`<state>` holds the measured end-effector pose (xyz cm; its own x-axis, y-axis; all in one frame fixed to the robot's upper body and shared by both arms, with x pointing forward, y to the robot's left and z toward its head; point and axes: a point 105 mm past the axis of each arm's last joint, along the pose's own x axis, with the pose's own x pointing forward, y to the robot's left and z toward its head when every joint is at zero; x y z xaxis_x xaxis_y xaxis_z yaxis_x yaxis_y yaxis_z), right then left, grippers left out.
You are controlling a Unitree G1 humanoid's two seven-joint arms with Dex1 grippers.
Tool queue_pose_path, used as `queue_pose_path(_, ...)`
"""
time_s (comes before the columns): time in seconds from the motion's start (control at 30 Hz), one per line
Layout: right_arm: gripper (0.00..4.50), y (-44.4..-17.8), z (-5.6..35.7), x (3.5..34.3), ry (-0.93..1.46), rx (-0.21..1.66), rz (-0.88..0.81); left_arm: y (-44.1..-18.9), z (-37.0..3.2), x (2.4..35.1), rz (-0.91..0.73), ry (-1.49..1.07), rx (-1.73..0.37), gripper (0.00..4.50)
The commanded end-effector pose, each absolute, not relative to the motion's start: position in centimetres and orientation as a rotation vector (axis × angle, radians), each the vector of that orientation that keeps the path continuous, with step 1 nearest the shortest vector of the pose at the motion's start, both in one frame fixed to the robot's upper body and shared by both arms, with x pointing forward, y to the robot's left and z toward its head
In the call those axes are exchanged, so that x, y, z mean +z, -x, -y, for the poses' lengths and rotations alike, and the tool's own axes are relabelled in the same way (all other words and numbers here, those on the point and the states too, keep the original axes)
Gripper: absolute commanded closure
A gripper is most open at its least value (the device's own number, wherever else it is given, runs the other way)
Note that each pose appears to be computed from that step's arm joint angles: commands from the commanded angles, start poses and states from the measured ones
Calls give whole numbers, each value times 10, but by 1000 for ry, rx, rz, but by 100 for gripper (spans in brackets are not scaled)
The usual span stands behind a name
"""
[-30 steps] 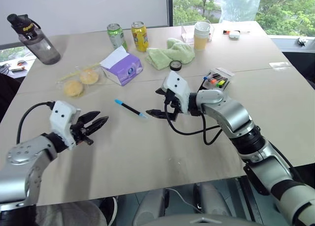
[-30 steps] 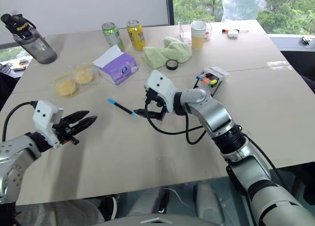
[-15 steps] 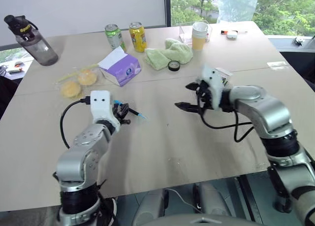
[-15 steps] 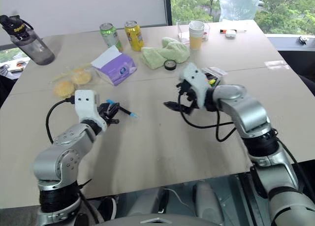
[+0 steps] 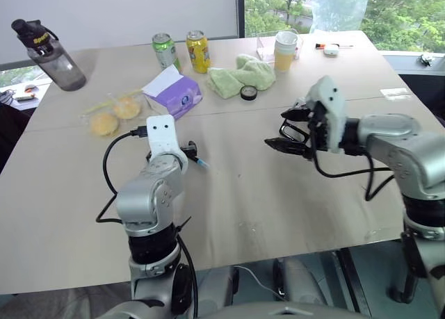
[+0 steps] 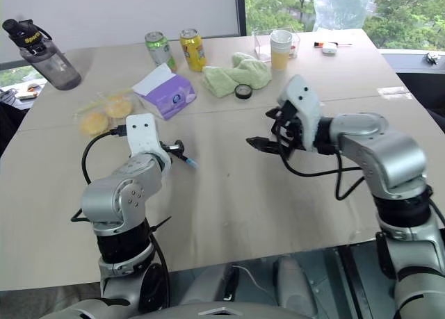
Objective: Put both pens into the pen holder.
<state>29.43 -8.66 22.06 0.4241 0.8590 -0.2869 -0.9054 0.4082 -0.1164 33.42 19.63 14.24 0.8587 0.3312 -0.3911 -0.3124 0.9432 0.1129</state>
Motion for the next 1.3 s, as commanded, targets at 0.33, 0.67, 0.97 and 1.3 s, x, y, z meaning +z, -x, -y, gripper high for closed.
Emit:
queue_pose_path(0.33,0,-258,80,224,243,1266,-205,-354,-182,128,-465,-37,408,3)
queue_pose_path(0.67,0,-257,84,215,246,1247,-223,-343,-188,104,-572,-40,498,215)
queue_pose_path(0.97,0,-258,86,213,254,1238,-230,-333,-196,97,-570,52,554,447)
queue_pose_path(1.3,0,-283,90,214,56,1143,-366,-322,-114,178,72,135,-434,447)
